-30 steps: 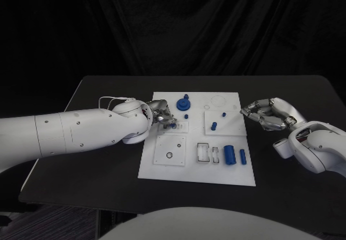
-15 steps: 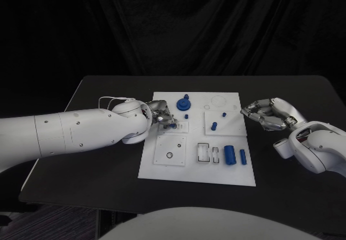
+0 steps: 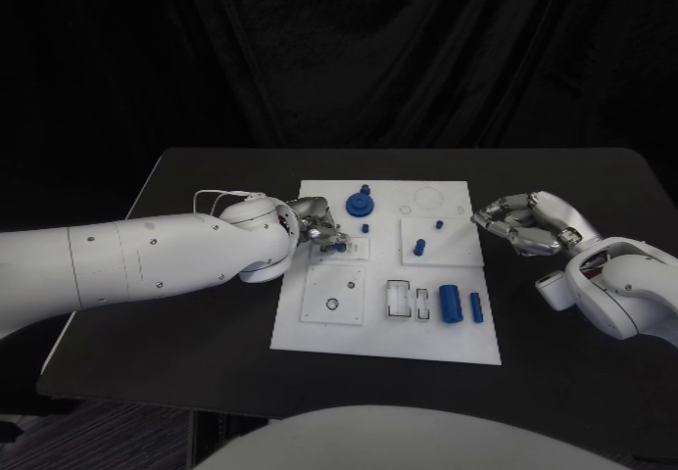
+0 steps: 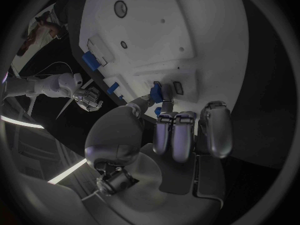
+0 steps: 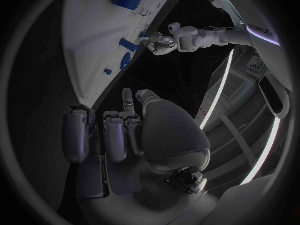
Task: Assemble the parts on the task board
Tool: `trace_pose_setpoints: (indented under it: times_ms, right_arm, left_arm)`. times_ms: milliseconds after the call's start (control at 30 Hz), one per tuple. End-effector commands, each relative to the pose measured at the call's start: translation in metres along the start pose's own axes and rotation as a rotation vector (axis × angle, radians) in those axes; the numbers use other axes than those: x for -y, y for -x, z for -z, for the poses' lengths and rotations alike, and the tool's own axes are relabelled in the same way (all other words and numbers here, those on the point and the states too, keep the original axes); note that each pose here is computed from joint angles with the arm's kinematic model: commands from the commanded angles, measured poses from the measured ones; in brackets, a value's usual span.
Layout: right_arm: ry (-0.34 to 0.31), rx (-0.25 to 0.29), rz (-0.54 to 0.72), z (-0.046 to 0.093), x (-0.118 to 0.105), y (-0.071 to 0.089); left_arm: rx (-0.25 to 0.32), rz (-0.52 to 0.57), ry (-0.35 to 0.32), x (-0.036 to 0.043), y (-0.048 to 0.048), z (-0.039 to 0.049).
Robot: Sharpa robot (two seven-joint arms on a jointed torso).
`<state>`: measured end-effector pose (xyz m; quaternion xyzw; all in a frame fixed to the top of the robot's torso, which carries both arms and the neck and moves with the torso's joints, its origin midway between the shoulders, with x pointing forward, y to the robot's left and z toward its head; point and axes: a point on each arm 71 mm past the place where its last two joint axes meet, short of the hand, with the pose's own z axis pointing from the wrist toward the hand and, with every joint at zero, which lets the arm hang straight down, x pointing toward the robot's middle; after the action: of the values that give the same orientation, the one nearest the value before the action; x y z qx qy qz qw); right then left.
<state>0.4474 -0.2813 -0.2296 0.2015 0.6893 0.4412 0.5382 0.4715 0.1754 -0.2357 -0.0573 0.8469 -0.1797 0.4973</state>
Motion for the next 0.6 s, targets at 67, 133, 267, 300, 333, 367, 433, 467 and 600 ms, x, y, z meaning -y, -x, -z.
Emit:
trace_pose_setpoints:
  times_ms: [67, 133, 267, 300, 333, 367, 433, 467, 600]
  right_arm:
    - [-0.014, -0.005, -0.002, 0.0003, 0.0016, -0.0008]
    - [-0.015, -0.005, -0.002, 0.0003, 0.0017, -0.0008]
    - [-0.017, -0.005, -0.002, 0.0002, 0.002, -0.0007]
    - [-0.018, -0.006, -0.002, 0.0002, 0.002, -0.0007]
    - [-0.018, -0.006, -0.002, 0.0001, 0.0021, -0.0008]
    - [-0.018, -0.007, -0.003, 0.0001, 0.0021, -0.0009]
    - [-0.019, -0.008, -0.003, 0.0, 0.0021, -0.001]
    - [-0.019, -0.008, -0.003, -0.0001, 0.0021, -0.0011]
    - [-0.021, -0.01, -0.004, -0.0002, 0.0023, -0.0013]
  left_arm:
    - [-0.017, -0.008, -0.015, 0.0011, -0.0038, 0.0]
    - [-0.019, -0.008, -0.014, 0.0007, -0.004, -0.0001]
    - [-0.02, -0.009, -0.015, 0.0003, -0.0042, -0.0002]
    - [-0.02, -0.009, -0.016, 0.0003, -0.0043, -0.0002]
    - [-0.021, -0.009, -0.016, 0.0004, -0.0044, -0.0003]
    - [-0.021, -0.009, -0.017, 0.0004, -0.0045, -0.0004]
    - [-0.023, -0.01, -0.018, 0.0004, -0.0048, -0.0006]
    - [-0.025, -0.011, -0.018, 0.0004, -0.0049, -0.0007]
    - [-0.034, -0.016, -0.014, 0.0, -0.0056, -0.0017]
